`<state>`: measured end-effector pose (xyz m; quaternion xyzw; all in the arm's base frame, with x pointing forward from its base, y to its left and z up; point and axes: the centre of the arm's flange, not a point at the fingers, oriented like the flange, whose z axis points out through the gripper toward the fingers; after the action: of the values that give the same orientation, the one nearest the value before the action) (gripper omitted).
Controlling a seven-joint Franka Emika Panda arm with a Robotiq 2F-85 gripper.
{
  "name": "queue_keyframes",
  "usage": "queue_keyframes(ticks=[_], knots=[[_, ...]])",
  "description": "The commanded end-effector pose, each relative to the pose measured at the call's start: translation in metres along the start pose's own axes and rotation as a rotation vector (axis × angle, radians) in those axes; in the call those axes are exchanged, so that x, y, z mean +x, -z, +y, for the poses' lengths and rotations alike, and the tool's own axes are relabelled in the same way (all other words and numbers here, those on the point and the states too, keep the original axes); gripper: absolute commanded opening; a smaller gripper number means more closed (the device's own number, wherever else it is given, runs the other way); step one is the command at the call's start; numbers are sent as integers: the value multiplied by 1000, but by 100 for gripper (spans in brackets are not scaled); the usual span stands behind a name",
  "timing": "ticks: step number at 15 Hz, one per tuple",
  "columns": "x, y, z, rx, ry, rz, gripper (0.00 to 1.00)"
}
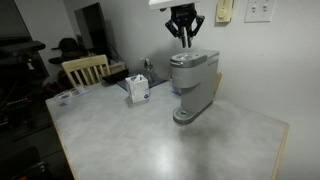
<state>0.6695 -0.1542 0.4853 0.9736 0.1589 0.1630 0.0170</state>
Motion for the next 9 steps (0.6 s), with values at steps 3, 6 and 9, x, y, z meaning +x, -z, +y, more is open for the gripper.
queue_keyframes(ticks=[3,6,9], knots=[[11,-10,9,-40,-190,-78,0],[13,-6,6,-42,-272,-125,0],[15,-1,3,1,-322,-133,0]])
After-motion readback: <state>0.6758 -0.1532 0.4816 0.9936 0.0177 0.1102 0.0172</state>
